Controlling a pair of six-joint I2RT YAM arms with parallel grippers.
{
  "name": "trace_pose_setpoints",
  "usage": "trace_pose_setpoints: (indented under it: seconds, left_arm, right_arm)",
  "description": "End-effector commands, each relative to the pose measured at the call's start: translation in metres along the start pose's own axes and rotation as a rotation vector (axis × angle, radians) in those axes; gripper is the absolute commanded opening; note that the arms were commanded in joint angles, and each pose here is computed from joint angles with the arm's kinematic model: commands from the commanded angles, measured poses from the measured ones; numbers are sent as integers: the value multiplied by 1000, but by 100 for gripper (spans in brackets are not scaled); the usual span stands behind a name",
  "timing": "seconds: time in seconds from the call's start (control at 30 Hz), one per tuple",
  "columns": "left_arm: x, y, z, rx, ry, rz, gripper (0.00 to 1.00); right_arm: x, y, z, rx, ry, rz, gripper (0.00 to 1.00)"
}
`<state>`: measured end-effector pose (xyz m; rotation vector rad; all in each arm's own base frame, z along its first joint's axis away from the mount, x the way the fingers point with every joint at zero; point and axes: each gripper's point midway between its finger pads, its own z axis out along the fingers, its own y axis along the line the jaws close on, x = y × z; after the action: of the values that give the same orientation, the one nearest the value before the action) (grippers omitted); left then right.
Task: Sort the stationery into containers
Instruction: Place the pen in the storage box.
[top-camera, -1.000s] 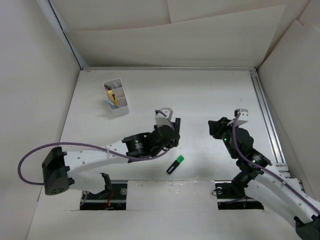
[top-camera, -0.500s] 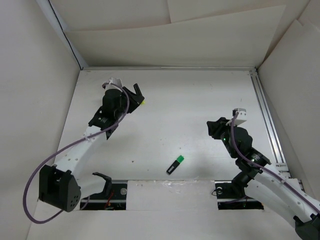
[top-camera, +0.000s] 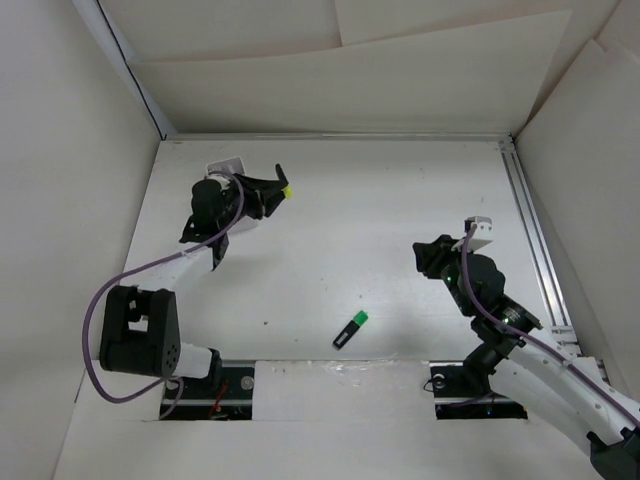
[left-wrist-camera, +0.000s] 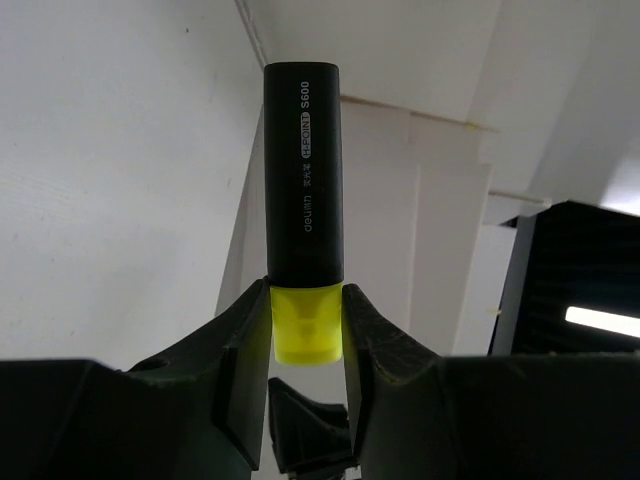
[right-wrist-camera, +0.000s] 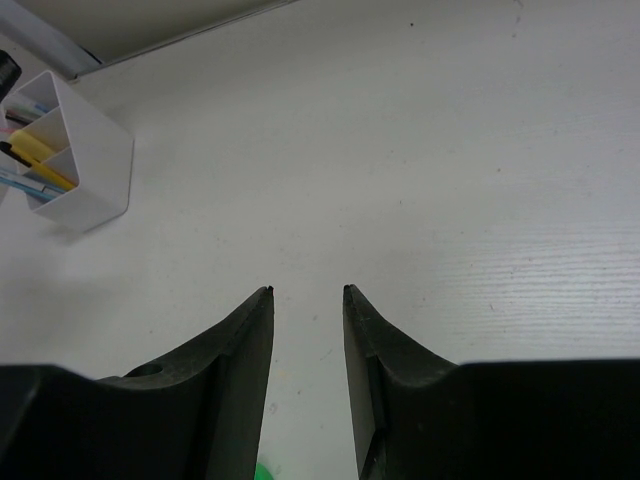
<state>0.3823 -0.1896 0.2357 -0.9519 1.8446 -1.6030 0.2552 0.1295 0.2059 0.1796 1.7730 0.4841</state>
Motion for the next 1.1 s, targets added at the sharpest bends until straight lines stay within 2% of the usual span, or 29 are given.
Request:
trace_pose_setpoints:
  seconds: [0.0,0.17,0.27,0.3,0.4,0.67,0.73,1.07]
  left_arm:
    - [-23,-37,-26,120,-78,-45,0]
    - [-73,-20,-69,2,-248,-14,0]
    - [-78,-14,-74,-23,-220,-33,0]
    - [-72,-16,-71,-7,-170,-40,0]
    - [-66,3,-63,-16,-119,-122,0]
    - [-70,31,-65,-67,-150,-189,0]
    - [-72,50,-61,-94,-150,-240,0]
    - [-85,57,-49,-78,-163,-272,0]
  right_arm:
    - [-19,8,-2,-28,-49,18,39]
    - [-19,8,-2,-28,-49,18,39]
    - [-21,10,-4,-40,-52,21,39]
    - [-21,10,-4,-40,-52,21,39]
    - [-17,11,-2,-45,-38,17,39]
    - [-16,19,-1,-75,-23,16,39]
    - [-16,20,-1,-83,-18,16,39]
    - [-16,20,-1,-83,-18,16,39]
